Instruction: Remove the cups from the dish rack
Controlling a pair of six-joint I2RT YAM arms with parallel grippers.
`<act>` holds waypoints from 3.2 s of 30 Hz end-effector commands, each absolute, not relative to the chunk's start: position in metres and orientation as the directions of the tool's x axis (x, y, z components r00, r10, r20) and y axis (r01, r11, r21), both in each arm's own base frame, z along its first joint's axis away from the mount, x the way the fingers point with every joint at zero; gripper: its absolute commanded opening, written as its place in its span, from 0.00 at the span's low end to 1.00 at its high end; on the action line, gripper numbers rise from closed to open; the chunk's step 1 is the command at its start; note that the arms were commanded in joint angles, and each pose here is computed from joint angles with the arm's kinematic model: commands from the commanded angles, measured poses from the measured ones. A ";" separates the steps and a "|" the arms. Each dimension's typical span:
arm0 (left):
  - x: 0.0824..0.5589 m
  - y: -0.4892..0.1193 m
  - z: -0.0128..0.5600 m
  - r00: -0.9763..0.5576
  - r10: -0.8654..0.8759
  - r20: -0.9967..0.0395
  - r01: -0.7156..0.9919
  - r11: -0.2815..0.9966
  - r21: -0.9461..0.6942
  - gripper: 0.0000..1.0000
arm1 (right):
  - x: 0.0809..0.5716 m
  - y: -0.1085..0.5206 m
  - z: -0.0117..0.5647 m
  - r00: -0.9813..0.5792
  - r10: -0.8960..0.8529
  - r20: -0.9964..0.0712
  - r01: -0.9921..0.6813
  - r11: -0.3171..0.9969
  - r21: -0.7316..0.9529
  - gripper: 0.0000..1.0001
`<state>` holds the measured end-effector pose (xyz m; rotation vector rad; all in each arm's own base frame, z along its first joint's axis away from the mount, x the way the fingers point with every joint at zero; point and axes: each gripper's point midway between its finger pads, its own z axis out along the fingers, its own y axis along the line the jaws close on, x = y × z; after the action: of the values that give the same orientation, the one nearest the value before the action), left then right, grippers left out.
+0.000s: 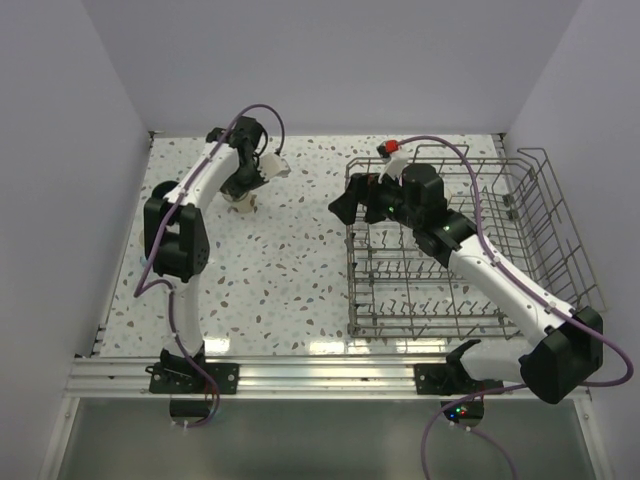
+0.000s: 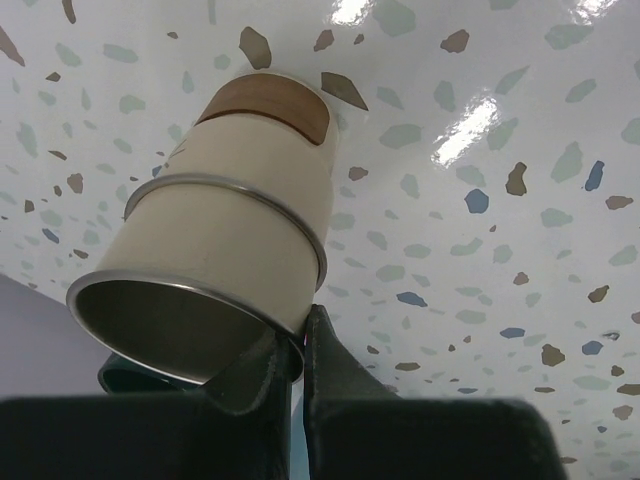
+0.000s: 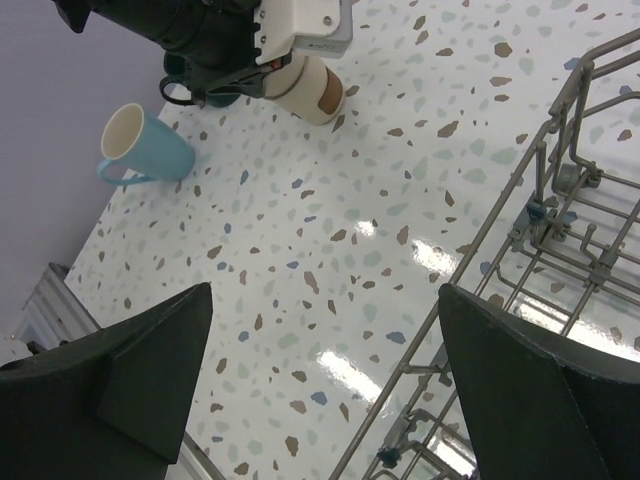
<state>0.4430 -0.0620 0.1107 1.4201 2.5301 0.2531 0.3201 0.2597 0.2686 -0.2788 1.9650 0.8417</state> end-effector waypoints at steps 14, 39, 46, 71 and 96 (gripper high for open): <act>0.471 -0.087 0.201 -0.428 0.828 -0.363 0.733 0.552 0.396 0.55 | 0.360 0.199 0.269 -0.483 0.121 -0.867 -0.268 0.922 0.278 0.98; 0.377 -0.140 0.244 -0.280 0.599 -0.750 0.764 0.612 0.204 0.67 | 0.456 0.008 0.165 -0.611 0.165 -0.774 0.347 0.935 -0.075 0.98; 0.378 -0.139 0.247 -0.277 0.599 -0.751 0.757 0.618 0.214 0.70 | 0.463 0.002 0.149 -0.622 0.181 -0.762 0.368 0.926 -0.081 0.98; 0.375 -0.156 0.283 -0.207 0.511 -0.834 0.763 0.618 0.188 0.80 | 0.449 -0.011 0.212 -0.524 0.117 -0.844 0.363 0.927 -0.097 0.32; 0.311 -0.180 0.383 -0.189 -0.019 -0.982 0.957 0.221 -0.188 0.74 | 0.359 0.258 0.435 -0.288 0.490 -0.823 -0.697 0.482 0.531 0.27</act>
<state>0.3421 -0.1709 0.3479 0.8823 1.5825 -1.0664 0.3852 0.2130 0.3810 -0.0867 1.6723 0.8820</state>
